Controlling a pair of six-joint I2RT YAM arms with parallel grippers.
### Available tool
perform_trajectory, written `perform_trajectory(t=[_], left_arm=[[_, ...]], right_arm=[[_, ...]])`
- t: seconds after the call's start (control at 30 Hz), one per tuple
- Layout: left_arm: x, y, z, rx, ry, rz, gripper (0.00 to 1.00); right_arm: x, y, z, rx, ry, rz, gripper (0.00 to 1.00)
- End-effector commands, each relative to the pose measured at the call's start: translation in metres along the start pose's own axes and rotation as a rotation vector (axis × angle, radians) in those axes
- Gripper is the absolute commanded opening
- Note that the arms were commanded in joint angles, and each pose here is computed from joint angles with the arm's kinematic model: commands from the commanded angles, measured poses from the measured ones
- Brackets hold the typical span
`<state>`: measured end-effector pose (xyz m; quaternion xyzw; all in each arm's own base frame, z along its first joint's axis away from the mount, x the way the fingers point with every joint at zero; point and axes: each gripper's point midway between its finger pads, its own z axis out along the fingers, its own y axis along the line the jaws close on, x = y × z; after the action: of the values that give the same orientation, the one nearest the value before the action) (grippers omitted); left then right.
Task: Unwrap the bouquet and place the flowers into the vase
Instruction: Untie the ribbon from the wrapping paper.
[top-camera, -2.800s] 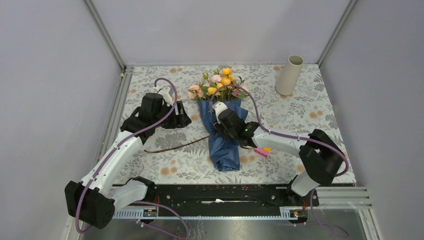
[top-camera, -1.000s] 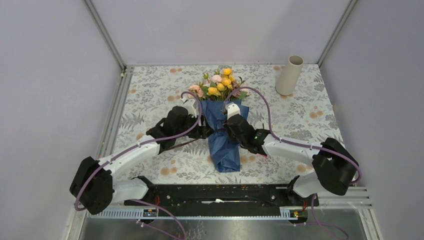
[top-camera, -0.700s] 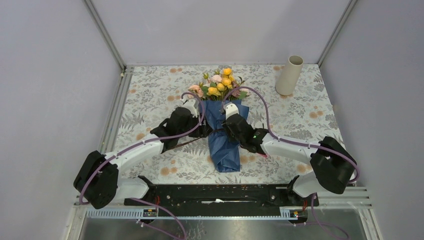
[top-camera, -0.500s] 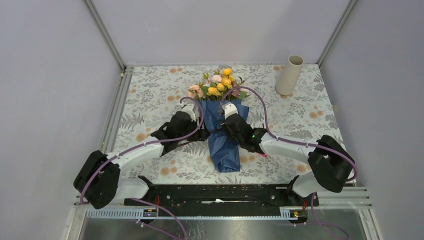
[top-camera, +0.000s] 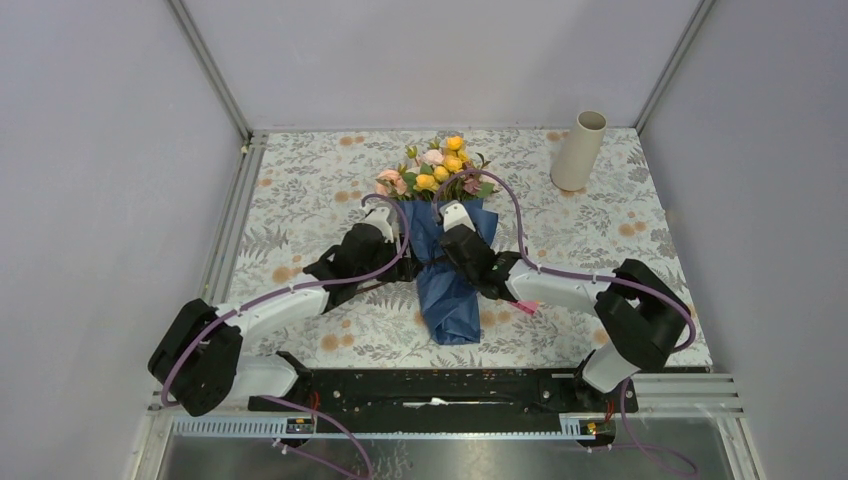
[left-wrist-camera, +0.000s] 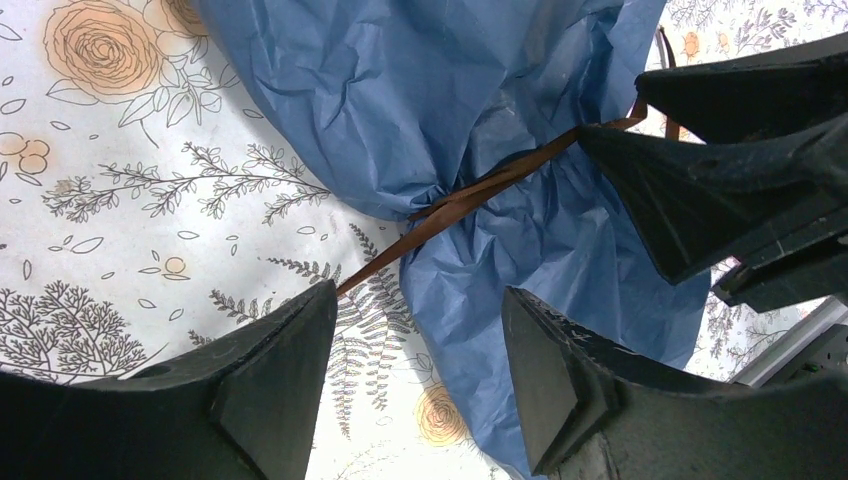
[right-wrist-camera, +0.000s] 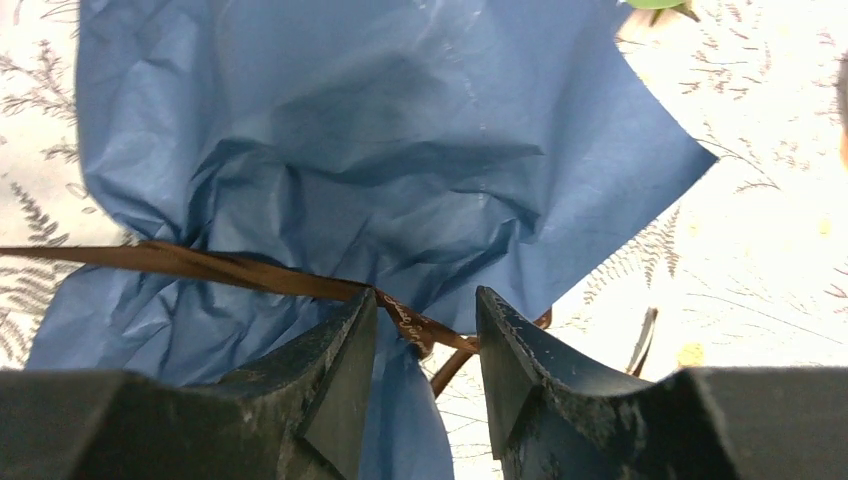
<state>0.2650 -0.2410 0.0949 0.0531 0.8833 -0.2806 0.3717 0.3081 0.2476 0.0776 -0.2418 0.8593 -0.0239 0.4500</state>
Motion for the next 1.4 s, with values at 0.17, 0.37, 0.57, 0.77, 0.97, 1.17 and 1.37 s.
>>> perform_trajectory(t=[0.17,0.37,0.57,0.77,0.97,1.17,1.37], left_arm=[[-0.034,-0.031,0.001,0.107,-0.093,0.062,0.66],[-0.038,-0.039,0.007,0.124,-0.091,0.086,0.66],[-0.042,-0.046,0.014,0.14,-0.097,0.097,0.63],[-0.039,-0.05,0.023,0.14,-0.082,0.125,0.59],[-0.036,-0.052,0.03,0.119,-0.076,0.154,0.59],[-0.029,-0.057,0.039,0.108,-0.055,0.196,0.58],[-0.036,-0.057,0.046,0.073,-0.068,0.24,0.55]], right_arm=[[-0.023,-0.015,0.006,0.114,-0.072,0.021,0.48],[-0.019,-0.029,0.005,0.199,-0.075,0.047,0.45],[-0.019,-0.042,-0.003,0.253,-0.091,0.073,0.41],[-0.013,-0.049,-0.001,0.265,-0.08,0.1,0.36],[-0.004,-0.054,-0.003,0.263,-0.069,0.142,0.23],[0.0,-0.059,-0.006,0.251,-0.07,0.184,0.11],[0.003,-0.064,-0.005,0.243,-0.067,0.218,0.03]])
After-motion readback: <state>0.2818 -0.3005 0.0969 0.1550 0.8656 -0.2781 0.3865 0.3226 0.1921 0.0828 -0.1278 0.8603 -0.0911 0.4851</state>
